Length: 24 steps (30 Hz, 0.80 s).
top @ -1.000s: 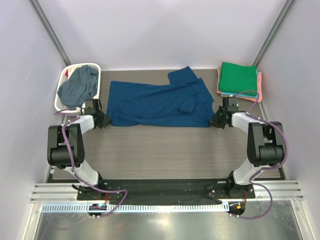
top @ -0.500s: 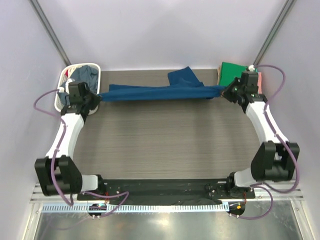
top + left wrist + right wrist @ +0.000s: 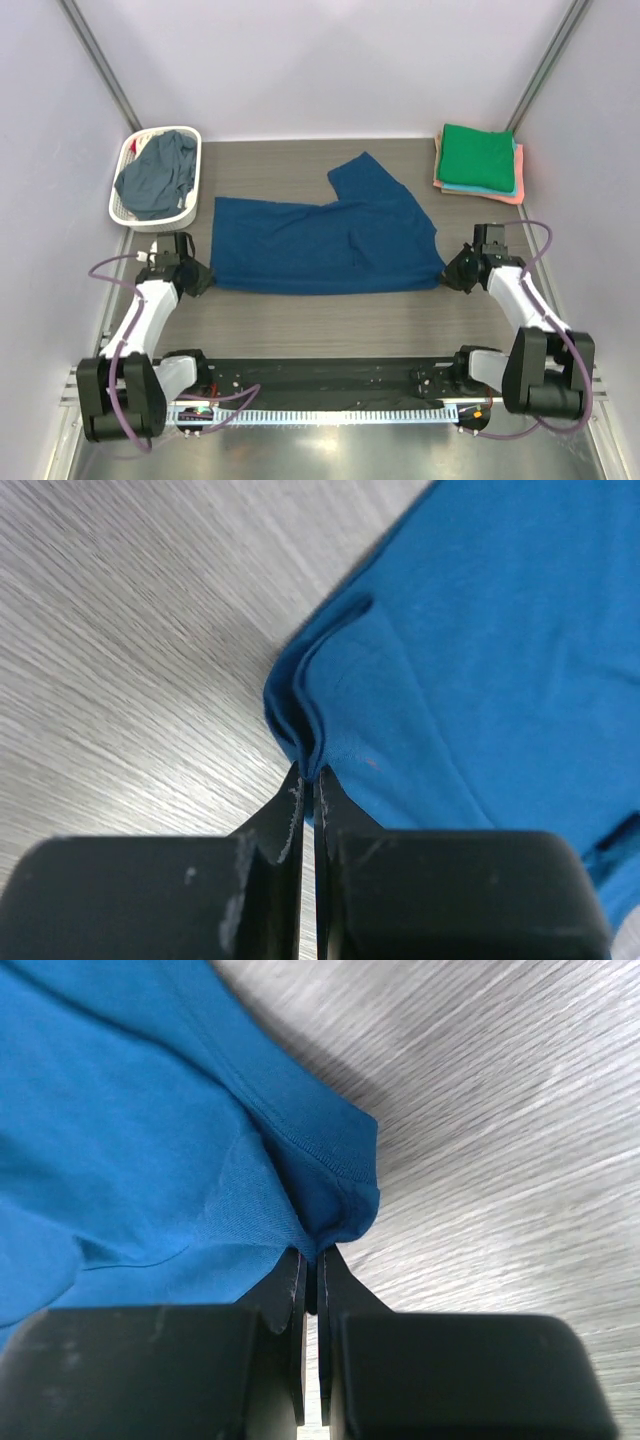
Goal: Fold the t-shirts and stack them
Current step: Fold the tshirt
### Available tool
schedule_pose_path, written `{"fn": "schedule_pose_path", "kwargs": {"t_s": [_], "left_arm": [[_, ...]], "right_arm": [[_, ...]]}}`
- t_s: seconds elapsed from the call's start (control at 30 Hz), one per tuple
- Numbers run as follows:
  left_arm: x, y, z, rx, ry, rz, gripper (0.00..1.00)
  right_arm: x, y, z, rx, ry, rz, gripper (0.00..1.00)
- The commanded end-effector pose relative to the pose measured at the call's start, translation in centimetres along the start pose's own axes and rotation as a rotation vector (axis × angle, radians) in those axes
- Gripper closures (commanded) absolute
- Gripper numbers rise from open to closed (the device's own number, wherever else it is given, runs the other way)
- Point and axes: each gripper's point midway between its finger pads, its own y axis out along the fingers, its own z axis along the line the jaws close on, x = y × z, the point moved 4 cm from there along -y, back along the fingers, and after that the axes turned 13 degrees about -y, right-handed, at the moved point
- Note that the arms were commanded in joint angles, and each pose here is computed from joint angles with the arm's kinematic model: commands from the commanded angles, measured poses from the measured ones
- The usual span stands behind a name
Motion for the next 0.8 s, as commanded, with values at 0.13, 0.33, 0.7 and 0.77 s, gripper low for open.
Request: {"fn": "schedule_pose_path", "kwargs": {"t_s": [0.13,0.33,0.7,0.77], "left_arm": [[0.6,-2.0,1.7,0.006,-0.031,-0.066,0.99],[-0.1,-3.4,1.6,-0.052,-0.094,-0.048,0.71],[3.4,-10.8,-3.8,-0.243,0.132,-0.156,0.23],[3.7,-10.9,-3.7,-0.213,0.213,-0.149,0.23]], "right_arm": [[-0.9,-2.4,-0.4,0.026,0.033,-0.087,0.99],[-1.5,-4.1,0.8,0.111,0.086,-0.097,0.54],[8.4,-8.1,6.4,0.219,-0.068,-0.319,0.3],[12.3,-7.3,8.9,0.183,-0.139,-0.325,0.3]]}}
